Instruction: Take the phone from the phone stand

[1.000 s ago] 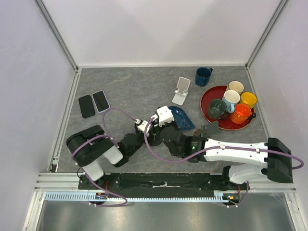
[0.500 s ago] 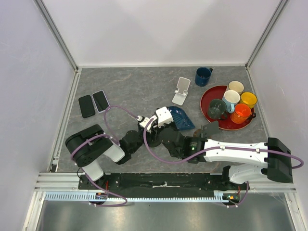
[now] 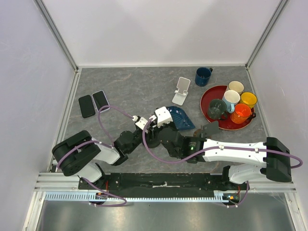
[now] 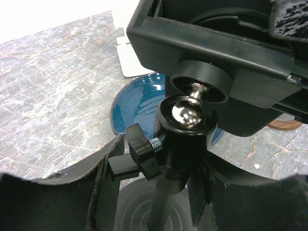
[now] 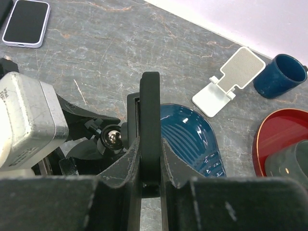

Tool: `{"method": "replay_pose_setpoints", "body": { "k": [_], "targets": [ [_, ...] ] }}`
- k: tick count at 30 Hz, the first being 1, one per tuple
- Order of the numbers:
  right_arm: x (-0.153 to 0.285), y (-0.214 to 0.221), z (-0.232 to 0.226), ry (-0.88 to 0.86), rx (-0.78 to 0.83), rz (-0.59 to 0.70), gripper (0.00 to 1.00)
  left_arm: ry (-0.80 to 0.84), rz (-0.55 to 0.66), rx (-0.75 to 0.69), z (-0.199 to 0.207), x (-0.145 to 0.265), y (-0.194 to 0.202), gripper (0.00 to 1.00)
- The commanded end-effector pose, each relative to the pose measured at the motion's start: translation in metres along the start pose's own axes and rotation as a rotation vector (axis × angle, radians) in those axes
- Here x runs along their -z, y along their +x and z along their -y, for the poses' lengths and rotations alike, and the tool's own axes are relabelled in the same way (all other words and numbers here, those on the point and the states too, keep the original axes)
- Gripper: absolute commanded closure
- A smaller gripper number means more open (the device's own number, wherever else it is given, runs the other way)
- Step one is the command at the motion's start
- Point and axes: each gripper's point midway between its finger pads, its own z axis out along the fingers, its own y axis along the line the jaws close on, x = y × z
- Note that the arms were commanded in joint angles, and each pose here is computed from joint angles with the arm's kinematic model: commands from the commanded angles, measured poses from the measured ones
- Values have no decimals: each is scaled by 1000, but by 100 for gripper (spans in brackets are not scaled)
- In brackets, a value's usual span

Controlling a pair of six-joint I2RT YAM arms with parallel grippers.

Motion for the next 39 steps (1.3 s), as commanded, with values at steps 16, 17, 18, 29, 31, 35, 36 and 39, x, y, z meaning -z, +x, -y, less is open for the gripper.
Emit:
{"method": "replay_pose_setpoints", "body": {
  "k": [16,17,18,29,31,35,36,39],
  "targets": [
    [11,-19,13,167,-19,45,100,-140,100,130,-27,30,-9,98],
    [12,-19,14,181,-25,47,100,-144,102,142,-28,31,-10,98],
    [14,-20,13,192,-31,53,100,-145,101,146,-28,32,-9,98],
    [16,-28,-1,393,-25,90,100,-152,128,130,-13,36,-19,98],
    [16,-30,-5,407,-32,96,100,-174,134,138,-15,37,-20,98],
    [21,-32,1,441,-67,112,100,-241,137,173,-25,41,-17,98],
    [23,-31,6,461,-72,116,100,-254,140,182,-27,42,-17,98],
    [27,-33,13,458,-114,126,100,-268,144,192,-30,44,-18,98]
  ]
}}
